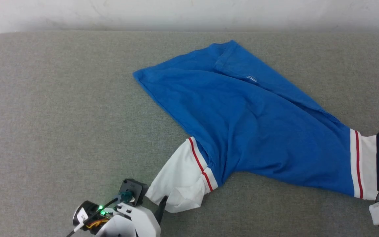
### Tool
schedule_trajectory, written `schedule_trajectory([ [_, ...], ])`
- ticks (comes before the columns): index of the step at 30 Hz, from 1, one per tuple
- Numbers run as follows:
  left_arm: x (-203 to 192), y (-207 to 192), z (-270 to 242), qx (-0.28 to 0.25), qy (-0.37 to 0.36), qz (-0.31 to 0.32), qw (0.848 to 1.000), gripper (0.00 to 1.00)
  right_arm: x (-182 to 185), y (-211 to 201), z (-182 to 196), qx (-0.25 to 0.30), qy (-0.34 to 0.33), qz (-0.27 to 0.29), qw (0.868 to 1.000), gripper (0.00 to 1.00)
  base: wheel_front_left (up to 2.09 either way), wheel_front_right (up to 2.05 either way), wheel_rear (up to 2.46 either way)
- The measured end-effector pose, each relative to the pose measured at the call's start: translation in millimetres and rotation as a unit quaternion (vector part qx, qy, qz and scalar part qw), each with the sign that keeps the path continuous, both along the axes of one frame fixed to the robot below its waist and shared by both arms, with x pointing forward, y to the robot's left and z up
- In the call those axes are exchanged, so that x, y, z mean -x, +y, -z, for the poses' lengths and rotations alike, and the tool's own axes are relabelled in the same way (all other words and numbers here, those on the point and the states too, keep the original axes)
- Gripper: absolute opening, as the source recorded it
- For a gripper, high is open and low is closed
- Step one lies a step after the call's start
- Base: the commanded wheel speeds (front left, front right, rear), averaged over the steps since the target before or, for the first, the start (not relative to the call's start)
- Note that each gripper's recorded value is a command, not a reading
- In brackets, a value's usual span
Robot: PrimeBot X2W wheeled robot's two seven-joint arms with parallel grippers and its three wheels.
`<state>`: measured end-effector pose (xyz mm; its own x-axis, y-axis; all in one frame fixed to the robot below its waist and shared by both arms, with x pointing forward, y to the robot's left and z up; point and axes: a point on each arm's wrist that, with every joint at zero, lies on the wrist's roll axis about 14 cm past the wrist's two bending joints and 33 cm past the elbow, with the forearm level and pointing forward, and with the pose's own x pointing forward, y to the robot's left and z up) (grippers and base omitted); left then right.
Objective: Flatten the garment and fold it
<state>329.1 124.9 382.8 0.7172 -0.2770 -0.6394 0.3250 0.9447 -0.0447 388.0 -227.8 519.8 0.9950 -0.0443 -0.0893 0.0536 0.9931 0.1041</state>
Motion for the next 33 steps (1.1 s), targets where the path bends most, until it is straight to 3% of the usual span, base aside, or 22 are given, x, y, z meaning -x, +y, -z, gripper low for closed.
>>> schedule_trajectory([
  [1, -1, -1, 1, -0.002, 0.003, 0.004, 1.000, 0.97, 0, -1, 1, 0.000, 0.001, 0.001, 1.000, 1.00, 0.00, 0.00, 0.00],
  [2, -3, -3, 1, -0.003, 0.003, 0.008, 1.000, 0.53, 0, -1, 1, 0.000, 0.002, 0.002, 1.000, 1.00, 0.00, 0.00, 0.00],
  [3, -4, -3, 2, -0.005, 0.004, 0.011, 1.000, 0.19, 0, -2, 2, 0.001, 0.003, 0.003, 1.000, 1.00, 0.00, 0.00, 0.00],
  [4, -5, -4, 3, -0.008, 0.005, 0.015, 1.000, 0.00, 0, -2, 2, 0.001, 0.004, 0.004, 1.000, 1.00, 0.00, 0.00, 0.00],
  [11, -16, -9, -3, 0.020, -0.019, -0.004, 1.000, 0.00, 2, -6, 1, 0.002, 0.003, 0.010, 1.000, 1.00, 0.00, 0.00, 0.00],
  [14, -32, -1, -26, 0.061, -0.073, -0.069, 0.993, 0.00, 2, -7, 0, 0.002, 0.001, 0.011, 1.000, 1.00, 0.00, 0.00, 0.00],
  [19, -40, 29, -66, 0.116, -0.147, -0.169, 0.968, 0.00, 1, -4, -4, 0.001, -0.005, 0.005, 1.000, 1.00, 0.00, 0.00, 0.00],
  [28, 3, 129, -84, 0.039, -0.175, -0.302, 0.936, 0.00, -1, 2, 2, -0.001, 0.010, -0.004, 1.000, 1.00, 0.00, 0.00, 0.00],
  [33, 4, 125, -91, 0.051, -0.179, -0.310, 0.932, 0.00, 0, 4, 17, -0.001, 0.043, -0.008, 0.999, 1.00, 0.00, 0.00, 0.00],
])
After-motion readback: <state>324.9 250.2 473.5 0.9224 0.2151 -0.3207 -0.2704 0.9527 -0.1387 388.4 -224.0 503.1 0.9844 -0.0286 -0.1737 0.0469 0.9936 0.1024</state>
